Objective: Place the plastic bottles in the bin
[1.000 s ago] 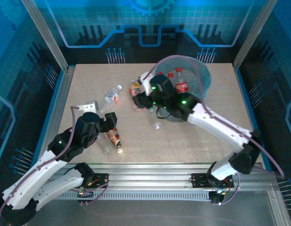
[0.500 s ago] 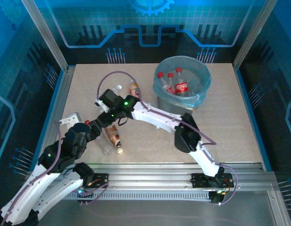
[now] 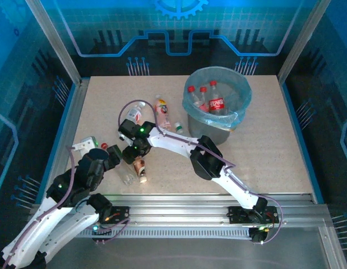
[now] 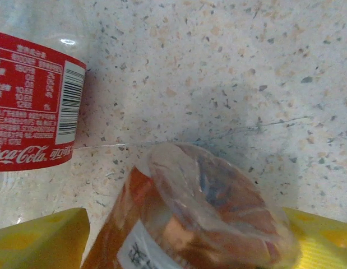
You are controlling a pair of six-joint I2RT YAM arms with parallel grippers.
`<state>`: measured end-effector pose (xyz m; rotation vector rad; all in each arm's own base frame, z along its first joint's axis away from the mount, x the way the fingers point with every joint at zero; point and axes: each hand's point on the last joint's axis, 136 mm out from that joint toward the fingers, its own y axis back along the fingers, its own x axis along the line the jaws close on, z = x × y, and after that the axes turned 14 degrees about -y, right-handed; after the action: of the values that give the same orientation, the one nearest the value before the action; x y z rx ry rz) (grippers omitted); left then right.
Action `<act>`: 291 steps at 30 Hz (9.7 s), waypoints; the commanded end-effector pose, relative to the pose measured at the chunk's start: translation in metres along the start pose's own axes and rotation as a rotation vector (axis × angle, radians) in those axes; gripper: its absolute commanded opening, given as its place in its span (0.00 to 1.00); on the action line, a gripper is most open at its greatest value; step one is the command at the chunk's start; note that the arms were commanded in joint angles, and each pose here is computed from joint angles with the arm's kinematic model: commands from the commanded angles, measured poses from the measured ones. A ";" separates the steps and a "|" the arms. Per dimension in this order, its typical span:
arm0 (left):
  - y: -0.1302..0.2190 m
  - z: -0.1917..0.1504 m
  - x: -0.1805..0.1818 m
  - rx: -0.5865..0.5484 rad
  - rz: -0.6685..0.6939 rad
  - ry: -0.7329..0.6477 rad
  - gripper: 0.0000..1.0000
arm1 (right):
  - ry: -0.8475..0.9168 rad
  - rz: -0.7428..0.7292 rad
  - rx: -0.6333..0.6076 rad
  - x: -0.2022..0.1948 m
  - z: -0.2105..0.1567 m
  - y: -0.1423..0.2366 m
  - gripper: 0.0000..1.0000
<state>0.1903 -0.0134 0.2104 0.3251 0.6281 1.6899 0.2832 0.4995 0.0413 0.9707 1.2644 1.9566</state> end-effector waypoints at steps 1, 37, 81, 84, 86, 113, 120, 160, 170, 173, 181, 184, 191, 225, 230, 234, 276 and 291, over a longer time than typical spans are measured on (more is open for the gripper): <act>-0.001 0.002 -0.004 -0.013 -0.022 0.006 0.89 | -0.053 0.041 0.048 -0.003 -0.003 -0.006 0.80; 0.030 0.158 -0.226 -0.166 -0.577 -0.216 0.81 | -0.194 -0.418 -1.009 -0.213 0.084 0.467 0.55; -0.020 0.090 -0.272 0.029 -0.584 -0.303 0.83 | -0.420 -0.381 -0.533 -0.314 0.023 0.323 0.55; -0.020 0.088 -0.267 0.026 -0.574 -0.305 0.83 | -0.428 -0.357 -0.481 -0.313 0.014 0.306 0.51; -0.020 0.088 -0.265 0.022 -0.568 -0.308 0.83 | -0.436 -0.350 -0.460 -0.313 0.008 0.298 0.50; -0.051 0.056 -0.114 0.103 -0.219 -0.091 0.89 | -0.241 -0.174 -0.903 -0.173 0.045 0.419 0.78; -0.069 0.004 -0.034 0.262 -0.001 0.088 0.95 | -0.051 -0.068 -0.778 -0.091 0.055 0.355 0.79; -0.060 -0.019 -0.019 0.265 -0.028 0.091 0.52 | 0.027 -0.147 -0.645 -0.092 0.045 0.314 0.81; 0.052 0.093 -0.147 -0.195 -0.694 -0.298 0.42 | 0.033 0.285 -0.866 -0.058 0.033 0.406 0.81; 0.073 0.088 -0.186 -0.268 -0.820 -0.458 0.41 | 0.075 0.393 -0.936 -0.048 0.024 0.434 0.84; 0.105 0.079 -0.243 -0.430 -1.031 -0.603 0.40 | 0.073 0.441 -0.987 -0.055 0.004 0.464 0.86; 0.113 0.079 -0.251 -0.467 -1.069 -0.617 0.40 | 0.056 0.470 -0.958 -0.058 0.001 0.465 0.83; 0.117 0.073 -0.257 -0.455 -1.094 -0.652 0.40 | 0.161 0.661 -0.899 -0.033 -0.013 0.476 0.65; 0.106 0.106 -0.219 -0.571 -0.871 -0.500 0.99 | 0.060 0.151 -1.263 -0.096 -0.011 0.567 0.00; 0.085 0.107 -0.203 -0.522 -0.730 -0.483 0.99 | -0.079 -0.177 -1.360 -0.149 -0.007 0.593 0.00; 0.071 0.106 -0.194 -0.496 -0.644 -0.469 0.99 | -0.172 -0.418 -1.321 -0.190 0.001 0.585 0.00; 0.038 0.094 -0.179 -0.407 -0.476 -0.489 0.99 | -0.216 -0.703 -0.479 -0.318 0.058 0.334 0.37; 0.035 0.095 -0.182 -0.407 -0.468 -0.494 0.99 | -0.207 -0.478 -0.713 -0.260 0.069 0.401 0.69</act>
<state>0.2513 -0.1756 0.3245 0.2779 -0.0149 1.1587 0.4621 0.1831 0.3480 0.4104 0.5750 1.6401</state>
